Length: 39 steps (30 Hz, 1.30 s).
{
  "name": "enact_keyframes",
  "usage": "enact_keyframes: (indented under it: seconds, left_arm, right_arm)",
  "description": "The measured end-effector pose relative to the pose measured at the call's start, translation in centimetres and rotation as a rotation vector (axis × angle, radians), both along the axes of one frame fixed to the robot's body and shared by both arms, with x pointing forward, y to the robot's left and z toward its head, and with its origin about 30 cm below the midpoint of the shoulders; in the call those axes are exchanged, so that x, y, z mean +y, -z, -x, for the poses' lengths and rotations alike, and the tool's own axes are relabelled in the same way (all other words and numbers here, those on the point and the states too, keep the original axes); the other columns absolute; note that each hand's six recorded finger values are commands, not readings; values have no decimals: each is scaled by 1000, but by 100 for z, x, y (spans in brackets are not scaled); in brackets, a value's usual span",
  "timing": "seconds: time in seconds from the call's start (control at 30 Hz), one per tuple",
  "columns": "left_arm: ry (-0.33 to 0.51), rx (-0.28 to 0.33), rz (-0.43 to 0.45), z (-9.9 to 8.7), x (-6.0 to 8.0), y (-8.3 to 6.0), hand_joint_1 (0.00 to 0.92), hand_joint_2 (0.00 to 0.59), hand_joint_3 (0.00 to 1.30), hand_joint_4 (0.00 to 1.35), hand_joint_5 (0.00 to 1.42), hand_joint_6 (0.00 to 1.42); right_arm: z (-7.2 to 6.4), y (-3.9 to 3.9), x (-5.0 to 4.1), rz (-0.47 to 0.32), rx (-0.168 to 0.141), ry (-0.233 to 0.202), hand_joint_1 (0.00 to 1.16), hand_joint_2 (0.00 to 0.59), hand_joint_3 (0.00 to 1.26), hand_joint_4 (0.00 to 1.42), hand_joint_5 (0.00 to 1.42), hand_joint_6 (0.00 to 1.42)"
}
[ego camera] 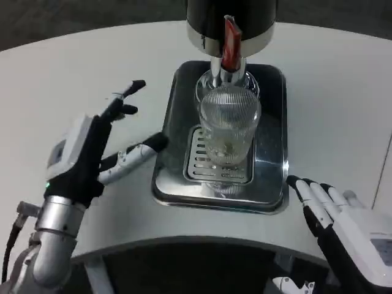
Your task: Grasp the cup under the faucet to collect the drink, then remove the cup.
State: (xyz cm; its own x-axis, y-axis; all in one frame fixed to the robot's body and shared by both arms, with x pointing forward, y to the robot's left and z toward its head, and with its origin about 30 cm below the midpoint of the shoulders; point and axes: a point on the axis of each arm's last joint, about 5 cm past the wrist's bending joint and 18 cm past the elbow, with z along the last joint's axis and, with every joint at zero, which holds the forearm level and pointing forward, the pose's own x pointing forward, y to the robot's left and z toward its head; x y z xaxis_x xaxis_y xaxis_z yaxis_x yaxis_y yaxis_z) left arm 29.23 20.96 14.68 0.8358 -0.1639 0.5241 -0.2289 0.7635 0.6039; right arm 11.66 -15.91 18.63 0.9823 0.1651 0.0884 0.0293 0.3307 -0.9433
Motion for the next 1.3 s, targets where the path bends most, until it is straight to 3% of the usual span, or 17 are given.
enact_keyframes:
  seconds: [0.2,0.6,0.7,0.77,0.9,1.07,1.2,1.3]
  left_arm:
    - [107,-29,67,63,108,-206,0,11,153,73,168,136]
    - [286,-68,125,198,318,-564,0,30,112,14,117,110]
    - [374,15,180,157,374,-648,0,33,93,2,111,106]
    - [459,66,202,100,427,-784,0,38,73,0,85,93]
    - [615,67,200,8,464,-1138,0,39,57,0,58,79]
    - [763,165,173,-68,469,-1329,0,35,57,0,51,76]
    - [854,172,139,-118,454,-1542,0,34,57,0,43,75]
    - [901,213,123,-155,447,-1603,0,34,57,0,40,75]
  right_arm:
    - [-18,14,-2,0,7,4,514,322,0,0,0,0]
    - [-48,18,7,1,9,-3,514,322,0,0,0,0]
    - [-48,20,13,1,13,-8,514,322,0,0,0,0]
    - [-47,22,21,1,14,-11,514,322,0,0,0,0]
    - [-44,25,29,6,16,-13,514,322,0,0,0,0]
    - [-39,30,30,8,20,-9,514,322,0,0,0,0]
    - [-39,31,43,6,21,-15,514,322,0,0,0,0]
    - [-42,29,58,6,20,-22,514,322,0,0,0,0]
